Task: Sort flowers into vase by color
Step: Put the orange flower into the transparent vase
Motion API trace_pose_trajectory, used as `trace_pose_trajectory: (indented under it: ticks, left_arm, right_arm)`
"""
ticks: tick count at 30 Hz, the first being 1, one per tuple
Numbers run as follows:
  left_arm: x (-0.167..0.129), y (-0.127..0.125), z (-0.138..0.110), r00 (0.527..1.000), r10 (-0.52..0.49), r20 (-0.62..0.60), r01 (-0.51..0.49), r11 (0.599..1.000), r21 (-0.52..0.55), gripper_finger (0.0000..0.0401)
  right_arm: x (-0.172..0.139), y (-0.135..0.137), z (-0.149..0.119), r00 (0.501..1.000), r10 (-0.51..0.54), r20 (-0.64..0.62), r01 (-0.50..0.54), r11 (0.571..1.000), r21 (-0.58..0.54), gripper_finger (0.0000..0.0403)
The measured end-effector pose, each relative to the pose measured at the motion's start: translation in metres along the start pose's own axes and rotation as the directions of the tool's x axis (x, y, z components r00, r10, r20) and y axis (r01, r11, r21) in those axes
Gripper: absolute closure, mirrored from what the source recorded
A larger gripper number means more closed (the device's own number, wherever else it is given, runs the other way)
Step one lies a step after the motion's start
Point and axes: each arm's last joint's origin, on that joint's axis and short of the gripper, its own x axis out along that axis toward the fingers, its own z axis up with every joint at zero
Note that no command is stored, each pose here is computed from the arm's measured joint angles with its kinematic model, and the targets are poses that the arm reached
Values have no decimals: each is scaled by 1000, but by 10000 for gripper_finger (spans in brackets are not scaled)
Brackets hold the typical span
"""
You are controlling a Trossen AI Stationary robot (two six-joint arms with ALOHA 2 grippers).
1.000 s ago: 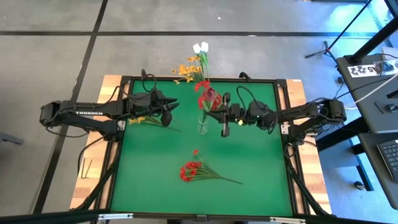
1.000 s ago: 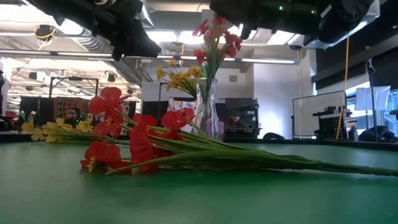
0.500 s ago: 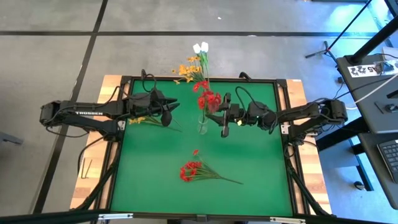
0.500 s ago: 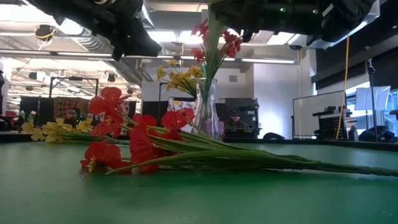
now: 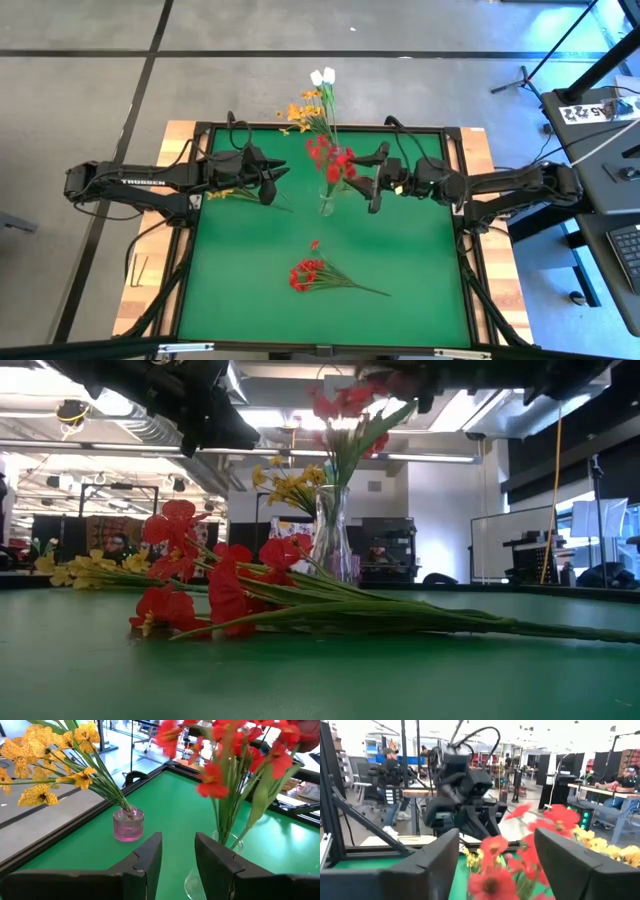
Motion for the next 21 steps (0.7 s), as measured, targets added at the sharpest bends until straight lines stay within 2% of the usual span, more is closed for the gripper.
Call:
trace_pose_trajectory:
  ticks: [10, 14, 18, 21]
  left_arm:
    - [0, 0, 0, 1000, 0, 1, 0, 1000, -4, 289]
    - [0, 0, 0, 1000, 0, 0, 0, 1000, -4, 289]
    - [0, 0, 0, 1000, 0, 1, 0, 1000, -4, 289]
    - [0, 0, 0, 1000, 1, 1, -1, 1000, -4, 289]
  right_arm:
    - [-20, -3, 26, 997, 15, 73, -14, 1000, -24, 89]
    - [-40, 3, 46, 977, 160, 138, -158, 987, -29, 82]
    - [-62, 25, 63, 921, 338, 194, -324, 941, -98, 90]
    - [-72, 42, 64, 907, 386, 169, -370, 921, -123, 102]
